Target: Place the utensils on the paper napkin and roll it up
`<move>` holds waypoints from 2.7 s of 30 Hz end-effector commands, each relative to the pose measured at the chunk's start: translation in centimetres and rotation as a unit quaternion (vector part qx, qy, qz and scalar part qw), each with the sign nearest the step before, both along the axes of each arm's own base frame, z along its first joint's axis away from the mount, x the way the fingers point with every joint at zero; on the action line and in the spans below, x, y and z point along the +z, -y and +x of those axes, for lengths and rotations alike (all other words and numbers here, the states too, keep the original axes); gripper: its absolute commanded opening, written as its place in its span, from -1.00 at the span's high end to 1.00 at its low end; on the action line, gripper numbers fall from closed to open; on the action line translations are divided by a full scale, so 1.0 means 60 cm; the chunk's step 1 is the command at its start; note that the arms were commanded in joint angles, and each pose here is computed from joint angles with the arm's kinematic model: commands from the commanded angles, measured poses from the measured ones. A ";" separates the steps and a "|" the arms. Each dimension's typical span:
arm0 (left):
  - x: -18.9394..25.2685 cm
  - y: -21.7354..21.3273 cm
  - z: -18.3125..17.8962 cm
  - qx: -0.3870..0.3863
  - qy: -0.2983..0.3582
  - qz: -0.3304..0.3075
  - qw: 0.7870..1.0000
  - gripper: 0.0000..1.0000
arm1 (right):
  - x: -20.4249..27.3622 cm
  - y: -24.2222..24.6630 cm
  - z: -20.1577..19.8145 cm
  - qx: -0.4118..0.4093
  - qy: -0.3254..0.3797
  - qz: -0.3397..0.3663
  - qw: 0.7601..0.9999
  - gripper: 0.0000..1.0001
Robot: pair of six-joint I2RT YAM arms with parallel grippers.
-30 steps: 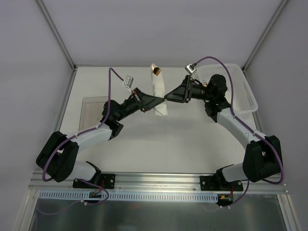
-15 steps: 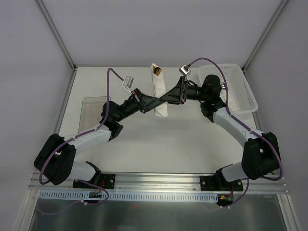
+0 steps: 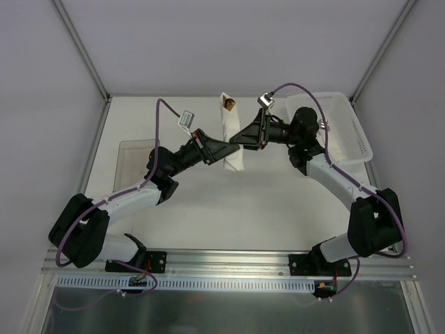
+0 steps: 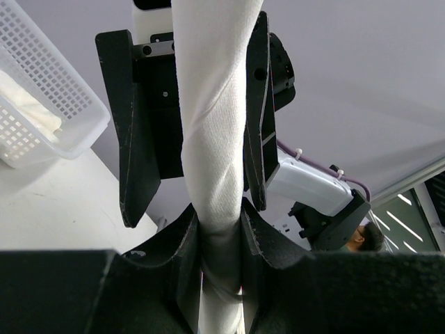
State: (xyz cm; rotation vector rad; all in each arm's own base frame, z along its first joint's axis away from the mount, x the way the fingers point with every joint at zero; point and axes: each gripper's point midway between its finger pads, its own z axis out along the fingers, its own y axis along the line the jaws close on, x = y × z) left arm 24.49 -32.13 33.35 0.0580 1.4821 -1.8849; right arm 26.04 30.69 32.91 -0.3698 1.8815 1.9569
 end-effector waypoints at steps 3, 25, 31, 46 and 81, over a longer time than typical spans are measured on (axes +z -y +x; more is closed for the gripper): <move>0.061 -0.011 -0.027 0.000 0.072 -0.036 0.997 1.00 | 0.046 -0.004 0.006 -0.005 0.020 0.035 0.999 -0.25; 0.058 -0.001 -0.028 -0.006 0.070 -0.028 0.997 1.00 | 0.002 -0.019 -0.020 0.007 0.045 -0.011 0.999 0.34; 0.056 -0.001 -0.027 -0.004 0.069 -0.026 0.997 1.00 | 0.003 -0.020 -0.022 0.013 0.046 -0.012 0.999 0.87; 0.005 -0.041 -0.028 0.064 0.066 0.098 0.991 -0.05 | 0.036 -0.001 -0.019 0.018 0.072 0.000 0.997 1.00; -0.068 -0.052 0.004 -0.009 0.043 0.275 0.961 -0.98 | -0.168 0.361 0.057 -0.001 0.099 -0.369 0.924 1.00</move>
